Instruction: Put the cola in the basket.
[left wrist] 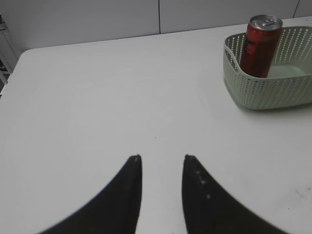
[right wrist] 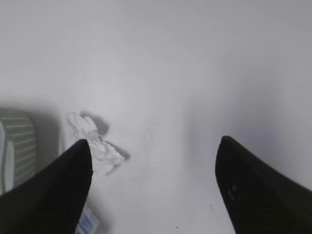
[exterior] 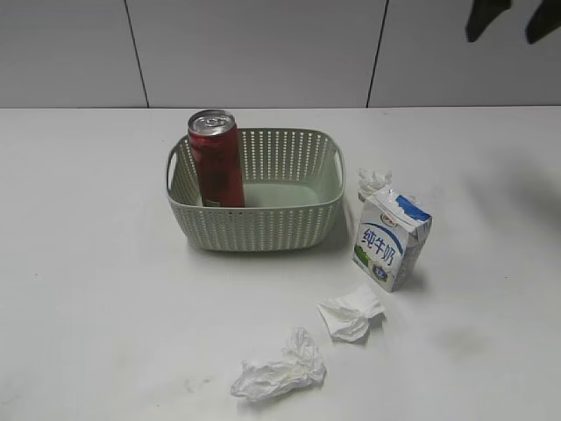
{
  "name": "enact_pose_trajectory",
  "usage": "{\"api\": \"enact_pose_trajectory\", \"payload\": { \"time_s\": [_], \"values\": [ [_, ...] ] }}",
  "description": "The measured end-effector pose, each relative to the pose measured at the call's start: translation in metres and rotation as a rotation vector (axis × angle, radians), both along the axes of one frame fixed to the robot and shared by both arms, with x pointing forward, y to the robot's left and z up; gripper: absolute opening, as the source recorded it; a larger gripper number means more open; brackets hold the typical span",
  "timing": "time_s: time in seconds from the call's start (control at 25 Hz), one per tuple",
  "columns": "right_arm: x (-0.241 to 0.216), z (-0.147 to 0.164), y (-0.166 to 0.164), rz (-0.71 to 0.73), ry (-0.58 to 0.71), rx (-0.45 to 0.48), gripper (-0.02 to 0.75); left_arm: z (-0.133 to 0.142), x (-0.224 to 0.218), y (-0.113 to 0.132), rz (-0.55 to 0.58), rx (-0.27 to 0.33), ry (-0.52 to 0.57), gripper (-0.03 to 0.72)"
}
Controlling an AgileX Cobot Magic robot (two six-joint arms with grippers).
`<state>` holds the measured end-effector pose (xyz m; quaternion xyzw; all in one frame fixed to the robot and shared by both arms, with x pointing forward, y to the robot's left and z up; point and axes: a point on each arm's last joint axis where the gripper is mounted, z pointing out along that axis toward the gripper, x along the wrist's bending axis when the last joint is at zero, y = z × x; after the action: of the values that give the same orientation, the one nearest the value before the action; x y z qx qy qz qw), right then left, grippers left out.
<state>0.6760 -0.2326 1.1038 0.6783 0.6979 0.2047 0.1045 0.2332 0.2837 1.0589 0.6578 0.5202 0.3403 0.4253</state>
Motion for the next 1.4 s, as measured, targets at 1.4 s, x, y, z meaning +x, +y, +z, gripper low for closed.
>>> {"api": "enact_pose_trajectory", "payload": {
  "time_s": [1.4],
  "values": [
    [-0.325,-0.067,-0.057,0.015,0.017,-0.085,0.592,0.0,0.0,0.0,0.0,0.0,0.0,0.229]
  ]
}}
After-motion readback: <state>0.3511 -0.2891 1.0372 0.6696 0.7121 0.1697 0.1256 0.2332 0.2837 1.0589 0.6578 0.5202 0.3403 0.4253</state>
